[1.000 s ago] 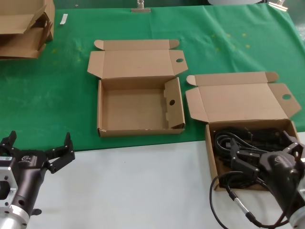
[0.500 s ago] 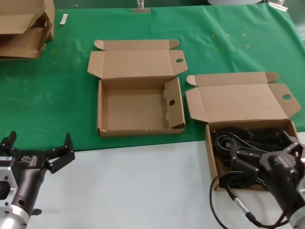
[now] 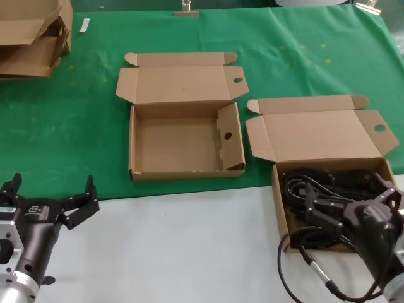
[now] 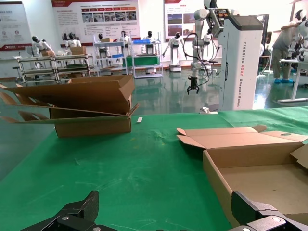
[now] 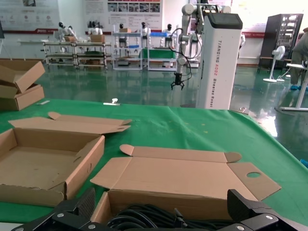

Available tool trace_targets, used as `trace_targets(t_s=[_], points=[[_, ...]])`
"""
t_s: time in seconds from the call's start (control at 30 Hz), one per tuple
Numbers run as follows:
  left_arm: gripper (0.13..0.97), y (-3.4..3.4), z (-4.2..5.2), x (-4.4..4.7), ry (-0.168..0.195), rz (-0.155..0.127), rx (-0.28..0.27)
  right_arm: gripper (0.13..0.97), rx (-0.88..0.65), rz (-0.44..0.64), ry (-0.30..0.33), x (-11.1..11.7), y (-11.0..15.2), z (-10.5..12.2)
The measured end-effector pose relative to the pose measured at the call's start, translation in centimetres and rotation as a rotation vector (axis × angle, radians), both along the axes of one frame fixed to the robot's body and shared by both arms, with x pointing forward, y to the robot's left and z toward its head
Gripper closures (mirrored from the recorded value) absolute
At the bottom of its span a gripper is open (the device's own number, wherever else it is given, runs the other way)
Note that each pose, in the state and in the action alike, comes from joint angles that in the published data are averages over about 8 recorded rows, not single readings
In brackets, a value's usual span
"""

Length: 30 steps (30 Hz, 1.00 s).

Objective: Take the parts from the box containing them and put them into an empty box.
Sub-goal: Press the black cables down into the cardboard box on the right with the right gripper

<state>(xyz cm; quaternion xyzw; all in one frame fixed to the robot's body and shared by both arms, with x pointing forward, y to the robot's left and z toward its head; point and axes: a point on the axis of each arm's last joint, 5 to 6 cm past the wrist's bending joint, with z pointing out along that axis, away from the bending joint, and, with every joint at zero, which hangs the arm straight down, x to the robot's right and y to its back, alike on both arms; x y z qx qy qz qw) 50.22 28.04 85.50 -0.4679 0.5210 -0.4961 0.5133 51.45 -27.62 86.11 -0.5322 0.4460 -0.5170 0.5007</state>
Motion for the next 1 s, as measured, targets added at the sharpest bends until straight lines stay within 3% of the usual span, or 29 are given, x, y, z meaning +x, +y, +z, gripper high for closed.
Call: trace_targets(t_s=[1.0], points=[[0.132, 0.0, 0.0, 0.0, 0.0, 0.0, 0.0, 0.13, 0.0, 0.0, 0.0, 0.0, 0.0, 0.0]])
